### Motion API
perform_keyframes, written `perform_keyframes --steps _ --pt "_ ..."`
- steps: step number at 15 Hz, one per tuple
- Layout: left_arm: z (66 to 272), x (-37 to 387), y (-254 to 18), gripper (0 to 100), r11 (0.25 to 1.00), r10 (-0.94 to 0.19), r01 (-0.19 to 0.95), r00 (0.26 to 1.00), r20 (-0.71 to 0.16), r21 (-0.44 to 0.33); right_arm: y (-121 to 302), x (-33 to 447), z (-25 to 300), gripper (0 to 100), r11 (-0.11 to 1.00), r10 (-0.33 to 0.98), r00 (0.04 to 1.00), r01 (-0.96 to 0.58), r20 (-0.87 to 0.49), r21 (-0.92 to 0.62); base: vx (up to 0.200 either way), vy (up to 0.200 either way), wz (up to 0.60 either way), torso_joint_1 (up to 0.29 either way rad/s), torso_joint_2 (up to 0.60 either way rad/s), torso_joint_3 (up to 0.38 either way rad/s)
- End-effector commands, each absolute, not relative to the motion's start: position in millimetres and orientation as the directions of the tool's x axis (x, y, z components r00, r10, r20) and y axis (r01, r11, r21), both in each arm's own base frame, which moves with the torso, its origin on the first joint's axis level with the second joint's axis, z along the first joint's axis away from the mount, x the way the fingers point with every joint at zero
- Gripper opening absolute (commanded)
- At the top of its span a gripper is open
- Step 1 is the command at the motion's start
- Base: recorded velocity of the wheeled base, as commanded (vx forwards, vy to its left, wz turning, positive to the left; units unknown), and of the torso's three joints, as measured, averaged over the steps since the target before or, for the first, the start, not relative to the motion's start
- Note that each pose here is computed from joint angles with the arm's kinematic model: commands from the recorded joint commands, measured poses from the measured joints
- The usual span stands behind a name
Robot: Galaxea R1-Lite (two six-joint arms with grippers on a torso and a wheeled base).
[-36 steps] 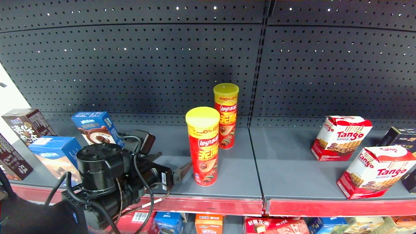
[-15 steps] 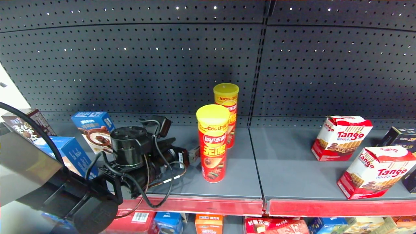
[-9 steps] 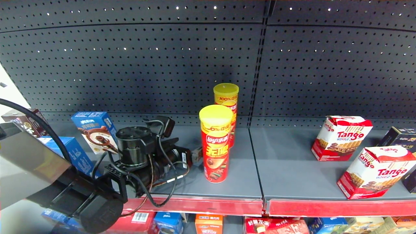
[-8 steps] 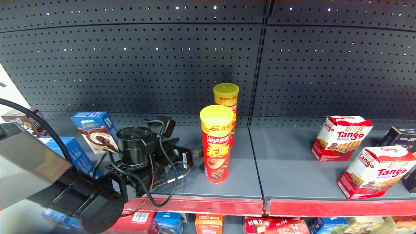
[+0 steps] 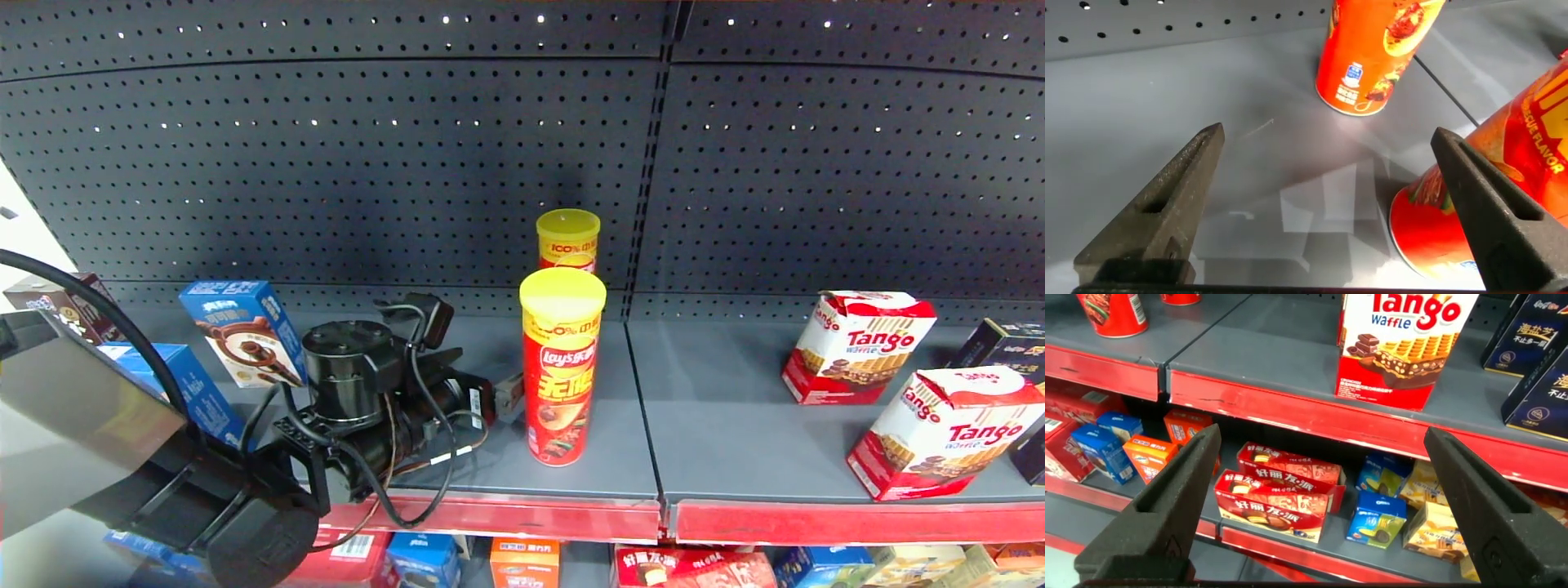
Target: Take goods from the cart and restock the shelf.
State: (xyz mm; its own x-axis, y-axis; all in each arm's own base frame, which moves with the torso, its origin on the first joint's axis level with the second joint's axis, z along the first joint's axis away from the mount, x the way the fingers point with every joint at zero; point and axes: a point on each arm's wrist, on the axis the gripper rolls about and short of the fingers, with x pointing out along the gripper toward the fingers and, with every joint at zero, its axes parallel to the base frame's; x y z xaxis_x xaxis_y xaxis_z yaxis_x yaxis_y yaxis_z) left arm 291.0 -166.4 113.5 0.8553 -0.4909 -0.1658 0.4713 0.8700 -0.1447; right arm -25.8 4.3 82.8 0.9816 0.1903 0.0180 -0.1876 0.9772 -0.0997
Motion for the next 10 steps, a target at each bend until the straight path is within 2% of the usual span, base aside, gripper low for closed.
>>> perform_keyframes --steps 1,10 --pt "113.8 288.6 -167.7 100 0.867 -0.497 0.477 0.852 -0.166 -0.145 4.3 -25.7 82.8 100 0.977 0.191 0.982 -0.188 0.017 -0.100 0.000 0.000 0.00 0.000 0.00 0.000" --pt "104.9 292.3 -167.9 100 0.872 -0.488 0.467 0.852 -0.192 -0.142 4.3 -25.7 82.8 100 0.977 0.191 0.982 -0.188 0.017 -0.104 0.000 0.000 0.00 0.000 0.00 0.000"
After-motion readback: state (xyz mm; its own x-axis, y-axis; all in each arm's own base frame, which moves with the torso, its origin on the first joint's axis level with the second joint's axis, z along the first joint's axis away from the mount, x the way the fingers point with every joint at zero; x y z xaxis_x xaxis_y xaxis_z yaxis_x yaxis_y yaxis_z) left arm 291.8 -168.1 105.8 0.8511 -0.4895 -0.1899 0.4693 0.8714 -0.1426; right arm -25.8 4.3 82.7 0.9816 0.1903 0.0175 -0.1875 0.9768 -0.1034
